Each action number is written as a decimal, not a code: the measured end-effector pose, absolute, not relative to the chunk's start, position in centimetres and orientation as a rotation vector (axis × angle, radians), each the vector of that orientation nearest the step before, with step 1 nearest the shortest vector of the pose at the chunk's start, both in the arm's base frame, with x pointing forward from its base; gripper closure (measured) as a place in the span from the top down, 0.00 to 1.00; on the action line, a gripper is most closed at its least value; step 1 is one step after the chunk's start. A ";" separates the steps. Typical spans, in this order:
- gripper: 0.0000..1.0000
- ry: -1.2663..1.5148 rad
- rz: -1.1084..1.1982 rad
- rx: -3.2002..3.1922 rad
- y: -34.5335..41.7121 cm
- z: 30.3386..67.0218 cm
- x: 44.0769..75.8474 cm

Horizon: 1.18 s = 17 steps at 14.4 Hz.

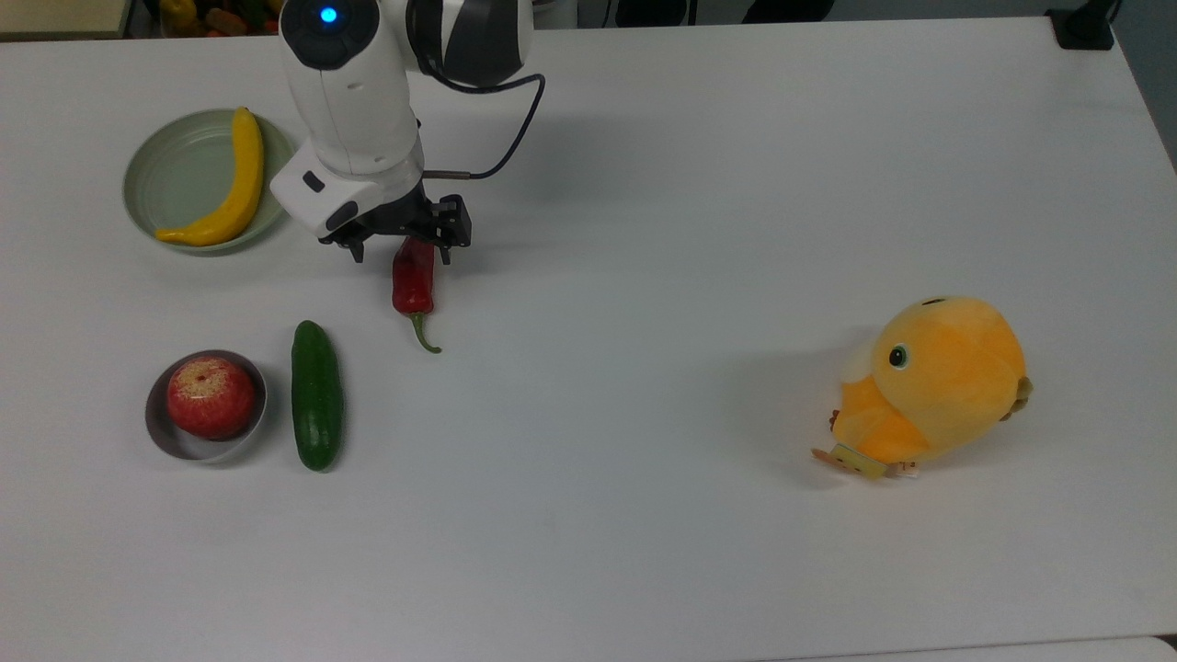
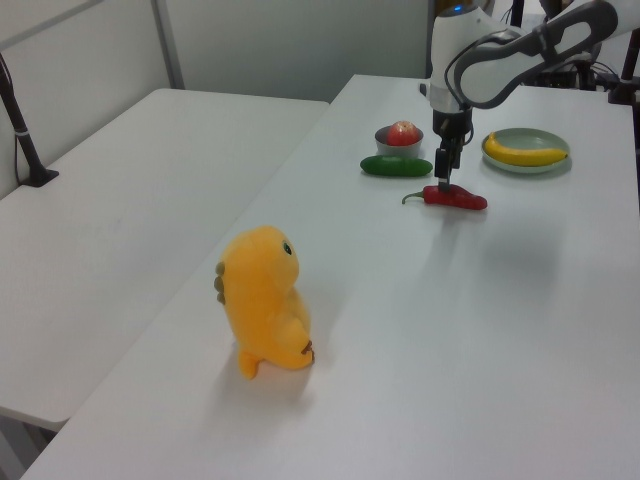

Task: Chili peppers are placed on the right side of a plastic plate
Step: 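Close the gripper on the red chili pepper, then lift the chili pepper and carry it past the banana plate's rim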

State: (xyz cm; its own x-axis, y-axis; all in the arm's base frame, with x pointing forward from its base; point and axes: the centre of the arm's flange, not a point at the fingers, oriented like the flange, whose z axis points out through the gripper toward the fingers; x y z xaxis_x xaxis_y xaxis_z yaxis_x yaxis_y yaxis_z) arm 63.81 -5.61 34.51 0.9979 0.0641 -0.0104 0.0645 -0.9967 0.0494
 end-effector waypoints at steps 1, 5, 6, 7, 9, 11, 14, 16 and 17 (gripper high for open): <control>1.00 0.103 -0.026 3.087 -5.6 34.0 63.8; 0.96 0.109 -0.066 3.086 -5.6 32.2 63.8; 0.83 0.113 -0.055 3.085 -5.6 31.9 64.0; 0.77 0.113 -0.051 3.085 -5.6 31.8 64.0; 0.65 0.117 -0.050 3.084 -5.6 31.7 64.1; 0.41 0.118 -0.049 3.084 -5.6 31.7 64.1; 0.40 0.118 -0.048 3.084 -5.6 31.7 64.1; 0.40 0.118 -0.047 3.084 -5.6 31.8 64.1; 0.40 0.118 -0.043 3.084 -5.6 31.9 64.1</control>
